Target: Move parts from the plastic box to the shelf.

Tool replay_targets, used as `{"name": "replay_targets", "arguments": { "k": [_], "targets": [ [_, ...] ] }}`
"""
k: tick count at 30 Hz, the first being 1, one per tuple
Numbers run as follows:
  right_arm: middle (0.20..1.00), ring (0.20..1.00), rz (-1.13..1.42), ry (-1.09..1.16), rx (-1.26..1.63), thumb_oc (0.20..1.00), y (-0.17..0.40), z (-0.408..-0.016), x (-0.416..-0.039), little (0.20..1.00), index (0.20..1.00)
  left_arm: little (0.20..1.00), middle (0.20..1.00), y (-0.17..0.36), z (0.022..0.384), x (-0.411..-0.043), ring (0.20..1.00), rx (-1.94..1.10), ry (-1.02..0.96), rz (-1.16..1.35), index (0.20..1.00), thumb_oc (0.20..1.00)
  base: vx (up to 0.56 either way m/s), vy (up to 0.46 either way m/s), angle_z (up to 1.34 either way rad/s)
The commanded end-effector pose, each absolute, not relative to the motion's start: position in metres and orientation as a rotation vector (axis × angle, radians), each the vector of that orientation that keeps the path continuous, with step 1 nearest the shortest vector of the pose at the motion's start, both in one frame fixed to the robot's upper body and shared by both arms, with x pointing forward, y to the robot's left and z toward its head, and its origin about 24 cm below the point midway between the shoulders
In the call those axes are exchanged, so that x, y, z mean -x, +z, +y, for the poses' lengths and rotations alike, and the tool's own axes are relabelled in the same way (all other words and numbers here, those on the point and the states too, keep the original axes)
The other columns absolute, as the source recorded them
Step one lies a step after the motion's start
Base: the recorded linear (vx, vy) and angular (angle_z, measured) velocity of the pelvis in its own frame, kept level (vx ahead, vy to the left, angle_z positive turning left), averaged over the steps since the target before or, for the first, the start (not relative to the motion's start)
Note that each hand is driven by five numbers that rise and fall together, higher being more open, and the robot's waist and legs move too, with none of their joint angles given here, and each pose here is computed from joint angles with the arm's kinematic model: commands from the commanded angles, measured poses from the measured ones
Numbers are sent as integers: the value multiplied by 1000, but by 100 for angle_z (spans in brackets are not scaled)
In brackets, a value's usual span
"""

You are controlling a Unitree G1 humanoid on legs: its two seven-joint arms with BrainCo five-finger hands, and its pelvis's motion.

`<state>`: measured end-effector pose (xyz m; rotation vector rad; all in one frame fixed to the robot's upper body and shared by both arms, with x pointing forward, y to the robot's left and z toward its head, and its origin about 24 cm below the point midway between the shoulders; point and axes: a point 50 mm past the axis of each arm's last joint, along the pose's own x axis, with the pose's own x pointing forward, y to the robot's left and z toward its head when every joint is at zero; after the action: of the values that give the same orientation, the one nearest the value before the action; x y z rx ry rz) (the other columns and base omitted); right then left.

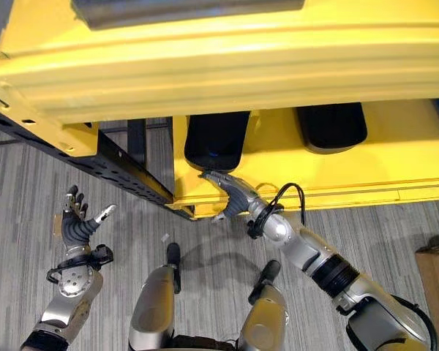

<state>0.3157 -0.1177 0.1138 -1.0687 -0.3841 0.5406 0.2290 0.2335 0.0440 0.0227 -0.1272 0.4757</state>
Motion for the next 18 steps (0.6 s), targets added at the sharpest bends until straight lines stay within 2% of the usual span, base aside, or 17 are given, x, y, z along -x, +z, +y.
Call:
{"name": "replay_targets", "arguments": {
  "k": [1, 18],
  "targets": [
    [1000, 1000, -449, 565, 1080, 1000, 123, -108, -316, 1000, 1000, 1000, 1000, 57, 244, -224, 1000, -7, 515, -170, 1000, 1000, -82, -10, 5],
    [1000, 1000, -438, 598, 1189, 1000, 120, -99, -333, 1000, 1000, 1000, 1000, 50, 244, -226, 1000, 43, 560, -134, 1000, 1000, -26, 27, 3]
  ]
}}
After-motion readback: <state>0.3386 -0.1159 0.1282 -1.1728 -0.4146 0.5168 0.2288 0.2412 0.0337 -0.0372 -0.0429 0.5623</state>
